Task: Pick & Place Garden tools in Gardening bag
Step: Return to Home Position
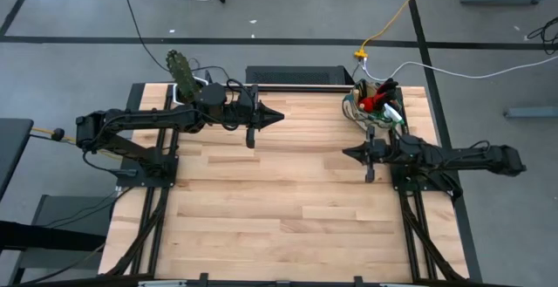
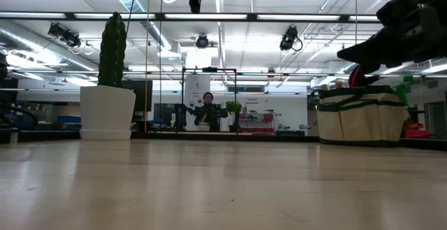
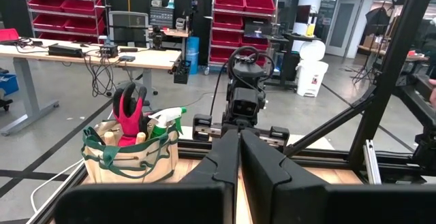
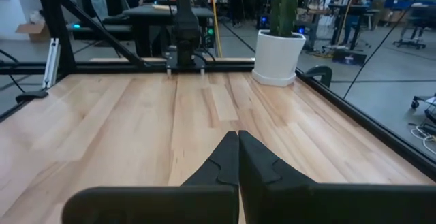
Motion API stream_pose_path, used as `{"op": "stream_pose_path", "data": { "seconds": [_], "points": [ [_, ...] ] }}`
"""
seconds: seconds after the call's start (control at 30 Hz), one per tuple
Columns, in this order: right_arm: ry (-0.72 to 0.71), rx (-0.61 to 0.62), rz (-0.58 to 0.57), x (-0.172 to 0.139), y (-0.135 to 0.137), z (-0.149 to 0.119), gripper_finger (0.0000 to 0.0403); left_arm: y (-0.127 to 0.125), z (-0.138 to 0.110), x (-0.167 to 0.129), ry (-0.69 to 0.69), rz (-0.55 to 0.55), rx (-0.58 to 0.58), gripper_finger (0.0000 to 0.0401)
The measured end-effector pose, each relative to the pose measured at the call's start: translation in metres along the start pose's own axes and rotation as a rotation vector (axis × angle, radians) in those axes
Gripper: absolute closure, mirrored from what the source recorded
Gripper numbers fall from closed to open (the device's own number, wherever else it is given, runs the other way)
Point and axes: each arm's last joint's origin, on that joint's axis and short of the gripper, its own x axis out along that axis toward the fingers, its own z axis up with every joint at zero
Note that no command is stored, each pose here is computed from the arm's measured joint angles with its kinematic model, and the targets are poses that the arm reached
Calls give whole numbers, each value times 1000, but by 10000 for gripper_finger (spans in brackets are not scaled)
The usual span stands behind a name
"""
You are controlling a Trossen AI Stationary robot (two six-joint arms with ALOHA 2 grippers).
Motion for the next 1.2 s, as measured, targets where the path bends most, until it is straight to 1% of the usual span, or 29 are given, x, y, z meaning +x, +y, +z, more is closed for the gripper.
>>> {"op": "stream_pose_path", "data": {
  "seconds": [0.3, 0.7, 0.8, 1.2],
  "points": [
    [-32, 1, 13, -6, 0, -4, 403, 0, 0, 0, 0, 0, 0, 378],
    [-9, 9, 99, -13, 3, -8, 403, 0, 0, 0, 0, 0, 0, 378],
    [-25, 27, 98, -14, 3, -7, 403, 0, 0, 0, 0, 0, 0, 378],
    [-53, 27, 97, -16, 2, -5, 403, 0, 0, 0, 0, 0, 0, 378]
  ]
}}
